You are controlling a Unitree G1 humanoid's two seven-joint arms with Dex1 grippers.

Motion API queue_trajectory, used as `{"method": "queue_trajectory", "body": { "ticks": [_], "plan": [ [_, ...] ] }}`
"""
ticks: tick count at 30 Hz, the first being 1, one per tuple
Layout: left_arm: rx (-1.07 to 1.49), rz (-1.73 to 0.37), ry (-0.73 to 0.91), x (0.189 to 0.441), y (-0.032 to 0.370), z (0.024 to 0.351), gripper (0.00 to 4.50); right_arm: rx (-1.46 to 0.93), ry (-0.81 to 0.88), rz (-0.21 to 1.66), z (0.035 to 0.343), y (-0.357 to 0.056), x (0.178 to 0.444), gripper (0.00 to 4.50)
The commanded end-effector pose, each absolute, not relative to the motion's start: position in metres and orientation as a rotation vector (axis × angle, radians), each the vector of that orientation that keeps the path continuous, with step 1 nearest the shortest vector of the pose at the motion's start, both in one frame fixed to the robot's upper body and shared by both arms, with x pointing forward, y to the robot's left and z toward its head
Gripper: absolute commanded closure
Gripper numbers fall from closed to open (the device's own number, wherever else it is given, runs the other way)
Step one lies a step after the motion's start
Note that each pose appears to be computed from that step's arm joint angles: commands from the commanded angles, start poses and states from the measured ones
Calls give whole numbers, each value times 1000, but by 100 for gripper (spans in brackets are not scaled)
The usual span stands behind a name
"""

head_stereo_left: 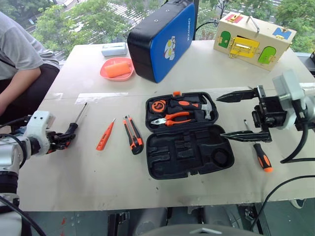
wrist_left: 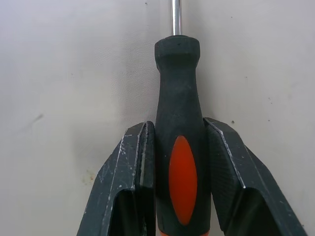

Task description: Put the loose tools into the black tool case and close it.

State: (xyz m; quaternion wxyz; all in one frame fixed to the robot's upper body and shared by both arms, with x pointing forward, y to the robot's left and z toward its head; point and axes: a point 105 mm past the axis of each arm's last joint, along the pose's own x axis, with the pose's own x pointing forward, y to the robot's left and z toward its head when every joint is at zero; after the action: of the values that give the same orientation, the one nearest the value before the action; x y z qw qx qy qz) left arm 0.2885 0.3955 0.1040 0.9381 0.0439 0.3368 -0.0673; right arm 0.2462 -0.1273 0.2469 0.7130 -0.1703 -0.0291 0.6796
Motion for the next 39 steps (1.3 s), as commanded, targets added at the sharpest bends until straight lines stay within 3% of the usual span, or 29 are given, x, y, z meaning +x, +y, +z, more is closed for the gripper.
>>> {"method": "queue_trajectory", "body": {
  "ticks": [1,3,6,11,16,29,39],
  "plan": [
    [167,-294,552,304,374,136,342,-423,-76,1502,250,-130,240,0],
    [257,-505,445,314,332,180,342,-410,-39,1494,245,-135,238,0],
    [362,-816,392,305,267,208,342,-392,17,1477,237,-142,234,0],
    [554,-1172,441,284,187,192,342,-408,62,1415,226,-153,231,0],
    [576,-1254,483,296,131,160,342,-400,111,1369,217,-159,225,0],
    [581,-1354,580,308,90,133,342,-377,111,1270,214,-165,223,0],
    [639,-1331,605,312,104,137,342,-358,95,1242,217,-166,224,0]
  ]
}}
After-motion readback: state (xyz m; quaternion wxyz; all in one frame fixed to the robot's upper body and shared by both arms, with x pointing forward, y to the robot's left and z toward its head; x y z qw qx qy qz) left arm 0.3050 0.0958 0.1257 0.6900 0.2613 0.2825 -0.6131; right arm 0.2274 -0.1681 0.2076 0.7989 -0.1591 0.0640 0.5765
